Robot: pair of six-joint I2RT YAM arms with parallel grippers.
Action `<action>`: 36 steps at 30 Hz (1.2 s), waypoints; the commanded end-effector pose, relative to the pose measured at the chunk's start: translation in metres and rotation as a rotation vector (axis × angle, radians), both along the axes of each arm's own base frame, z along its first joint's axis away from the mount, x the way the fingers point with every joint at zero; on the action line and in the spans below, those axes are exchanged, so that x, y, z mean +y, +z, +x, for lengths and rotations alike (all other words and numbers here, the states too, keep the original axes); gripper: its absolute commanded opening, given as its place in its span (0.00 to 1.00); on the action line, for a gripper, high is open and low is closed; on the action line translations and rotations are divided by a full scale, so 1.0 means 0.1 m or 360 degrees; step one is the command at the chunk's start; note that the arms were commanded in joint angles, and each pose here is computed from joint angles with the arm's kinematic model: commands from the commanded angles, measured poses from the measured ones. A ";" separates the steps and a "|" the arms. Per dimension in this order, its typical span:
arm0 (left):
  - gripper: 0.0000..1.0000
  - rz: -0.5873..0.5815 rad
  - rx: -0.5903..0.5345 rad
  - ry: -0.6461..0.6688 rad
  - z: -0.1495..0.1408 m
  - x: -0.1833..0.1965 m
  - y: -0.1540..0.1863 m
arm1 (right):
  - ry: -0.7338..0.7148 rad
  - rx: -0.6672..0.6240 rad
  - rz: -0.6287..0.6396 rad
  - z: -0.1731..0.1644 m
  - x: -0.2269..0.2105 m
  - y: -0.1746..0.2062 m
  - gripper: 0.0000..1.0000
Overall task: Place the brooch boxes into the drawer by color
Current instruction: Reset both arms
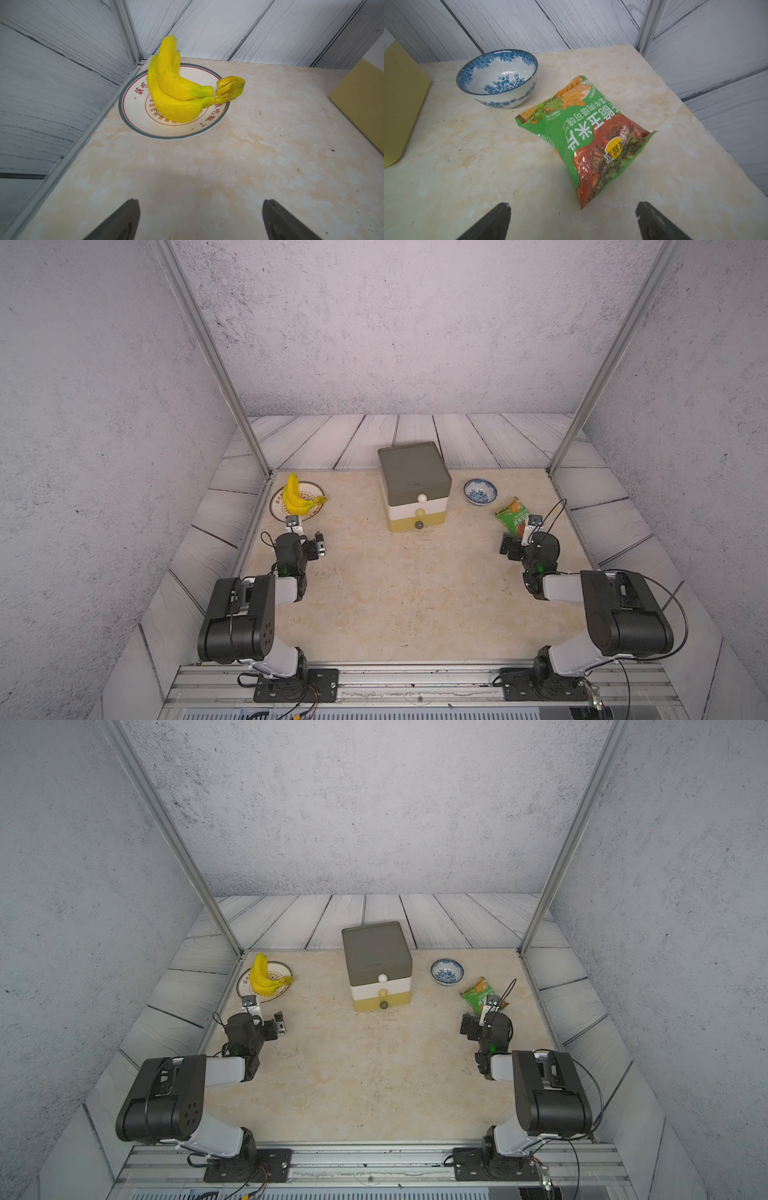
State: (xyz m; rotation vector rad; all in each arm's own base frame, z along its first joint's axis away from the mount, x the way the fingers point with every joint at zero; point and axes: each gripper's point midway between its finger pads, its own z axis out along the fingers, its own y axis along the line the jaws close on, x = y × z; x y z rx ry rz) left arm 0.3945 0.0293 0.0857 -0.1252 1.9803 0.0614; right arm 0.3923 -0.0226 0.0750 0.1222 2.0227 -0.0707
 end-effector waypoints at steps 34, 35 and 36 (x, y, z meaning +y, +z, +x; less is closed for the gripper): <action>0.98 0.0047 0.0024 -0.0111 0.08 -0.11 0.03 | -0.0014 -0.0052 -0.0027 0.05 -0.01 0.13 1.00; 0.98 0.0048 0.0022 -0.0113 0.08 -0.11 0.03 | -0.0014 -0.0048 -0.0027 0.05 -0.01 0.13 1.00; 0.98 0.0047 0.0022 -0.0113 0.08 -0.11 0.04 | -0.0014 -0.0049 -0.0026 0.05 -0.01 0.13 1.00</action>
